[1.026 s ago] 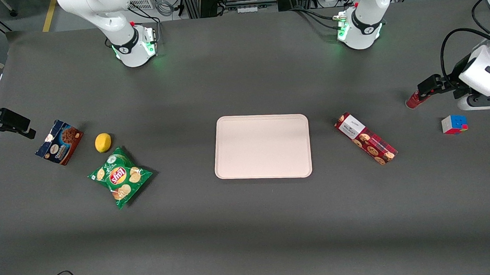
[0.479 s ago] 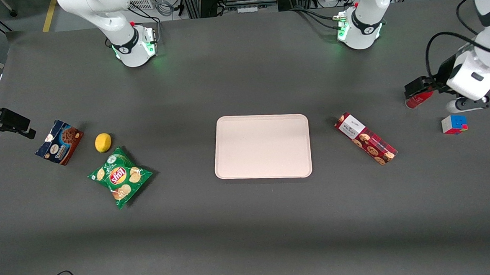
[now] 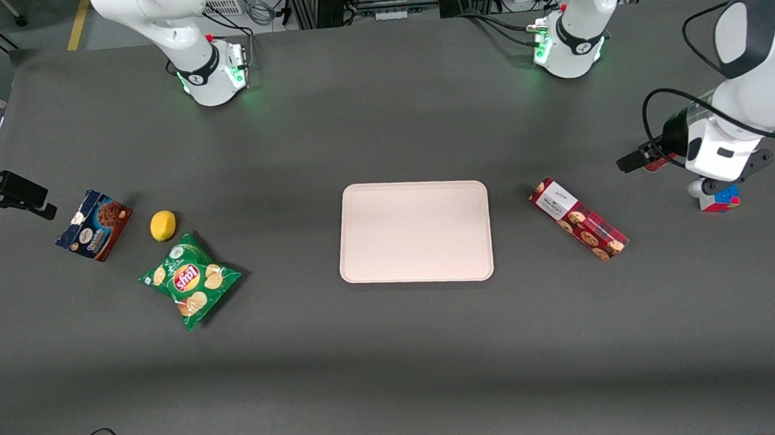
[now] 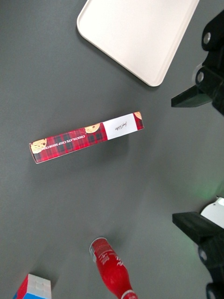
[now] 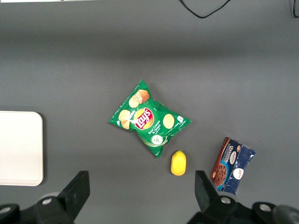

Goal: Place red cookie box on tray
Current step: 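Move the open left gripper down over the red plaid shortbread box, then close the left gripper on the shortbread box's end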

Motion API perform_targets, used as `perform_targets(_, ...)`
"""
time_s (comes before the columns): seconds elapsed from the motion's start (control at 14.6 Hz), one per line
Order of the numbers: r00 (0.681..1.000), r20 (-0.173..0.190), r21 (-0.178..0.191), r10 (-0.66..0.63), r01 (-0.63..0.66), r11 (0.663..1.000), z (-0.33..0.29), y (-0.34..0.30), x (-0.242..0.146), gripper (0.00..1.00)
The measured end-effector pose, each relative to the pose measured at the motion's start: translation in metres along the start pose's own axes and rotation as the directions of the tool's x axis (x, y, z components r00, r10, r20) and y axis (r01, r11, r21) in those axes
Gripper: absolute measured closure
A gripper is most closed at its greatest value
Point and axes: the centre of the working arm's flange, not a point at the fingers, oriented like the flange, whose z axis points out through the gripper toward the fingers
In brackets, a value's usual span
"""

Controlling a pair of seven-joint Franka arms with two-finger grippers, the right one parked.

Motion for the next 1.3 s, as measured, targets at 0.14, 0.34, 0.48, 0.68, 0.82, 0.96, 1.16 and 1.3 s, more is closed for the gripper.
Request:
perform_targets(0.14, 0.999, -0.032, -0.015, -0.015, 0.015, 1.0, 0.025, 0.0, 0.005, 0.0)
perform_targets(0.34, 0.996, -0.086, -0.039, -0.032, 0.029, 0.999, 0.079, -0.005, 0.009, 0.0)
perform_targets(0.48, 0.992, -0.12, -0.051, -0.031, 0.025, 0.998, 0.111, -0.005, 0.007, 0.0)
perform_targets(0.68, 0.991, -0.128, -0.052, -0.028, 0.021, 0.998, 0.146, 0.002, 0.009, 0.0)
perform_targets(0.82, 0.99, -0.139, -0.059, -0.022, 0.014, 0.998, 0.165, 0.01, 0.015, 0.0)
perform_targets(0.96, 0.987, -0.158, -0.073, -0.022, 0.01, 0.997, 0.186, 0.017, 0.025, 0.0)
perform_targets(1.16, 0.986, -0.168, -0.082, -0.02, 0.006, 0.997, 0.215, 0.023, 0.034, 0.0)
perform_targets(1.3, 0.985, -0.169, -0.085, -0.021, 0.007, 0.996, 0.226, 0.024, 0.038, 0.0)
